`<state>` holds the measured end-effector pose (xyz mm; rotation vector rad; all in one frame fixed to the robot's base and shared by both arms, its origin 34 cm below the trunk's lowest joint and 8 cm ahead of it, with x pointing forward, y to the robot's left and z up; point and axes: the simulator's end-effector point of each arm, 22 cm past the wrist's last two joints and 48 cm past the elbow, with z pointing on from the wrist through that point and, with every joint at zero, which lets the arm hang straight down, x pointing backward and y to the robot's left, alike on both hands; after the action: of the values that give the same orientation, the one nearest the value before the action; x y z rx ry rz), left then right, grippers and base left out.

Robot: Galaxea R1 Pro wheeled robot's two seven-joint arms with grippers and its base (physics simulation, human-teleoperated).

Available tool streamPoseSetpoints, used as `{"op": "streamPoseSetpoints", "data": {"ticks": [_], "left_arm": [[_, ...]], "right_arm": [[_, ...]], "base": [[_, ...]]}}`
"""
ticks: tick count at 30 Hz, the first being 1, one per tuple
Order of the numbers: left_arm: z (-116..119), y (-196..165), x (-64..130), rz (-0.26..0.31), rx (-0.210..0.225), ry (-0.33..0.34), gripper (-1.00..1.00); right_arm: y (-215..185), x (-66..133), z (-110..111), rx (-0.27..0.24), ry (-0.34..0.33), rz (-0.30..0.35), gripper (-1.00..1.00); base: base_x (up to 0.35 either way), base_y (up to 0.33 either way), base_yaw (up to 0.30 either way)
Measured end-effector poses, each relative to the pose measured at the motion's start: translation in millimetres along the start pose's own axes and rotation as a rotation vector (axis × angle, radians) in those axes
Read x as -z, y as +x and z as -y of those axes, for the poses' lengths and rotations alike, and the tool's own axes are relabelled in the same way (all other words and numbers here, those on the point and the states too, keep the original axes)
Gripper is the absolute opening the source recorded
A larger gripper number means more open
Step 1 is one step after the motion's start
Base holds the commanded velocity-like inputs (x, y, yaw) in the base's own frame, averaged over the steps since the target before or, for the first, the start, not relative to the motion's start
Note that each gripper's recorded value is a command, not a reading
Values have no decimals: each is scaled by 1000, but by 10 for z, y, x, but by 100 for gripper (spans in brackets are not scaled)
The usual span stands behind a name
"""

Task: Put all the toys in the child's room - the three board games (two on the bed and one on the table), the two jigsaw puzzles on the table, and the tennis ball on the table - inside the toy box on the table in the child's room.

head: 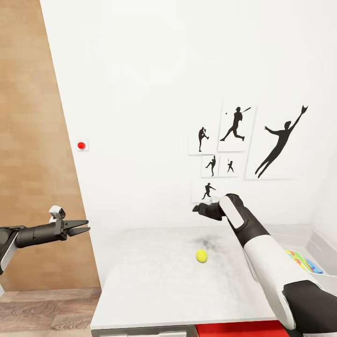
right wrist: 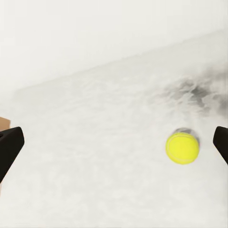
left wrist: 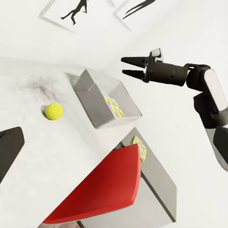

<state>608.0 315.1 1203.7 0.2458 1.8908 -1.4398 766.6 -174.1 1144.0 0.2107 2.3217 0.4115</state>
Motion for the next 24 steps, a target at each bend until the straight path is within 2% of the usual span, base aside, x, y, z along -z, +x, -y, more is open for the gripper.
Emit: {"op": "streamPoseSetpoints", "data": {"ticks": [15, 24], "left_arm": [[-4, 1, -1, 0, 0, 0, 100], [-64, 20, -14, -4, 11, -4, 100]], "right_arm": [[23, -10, 12, 4, 5, -5, 100], [80, -85, 48, -3, 9, -21, 100]], "base": [[0, 0, 0], [0, 0, 0]]}}
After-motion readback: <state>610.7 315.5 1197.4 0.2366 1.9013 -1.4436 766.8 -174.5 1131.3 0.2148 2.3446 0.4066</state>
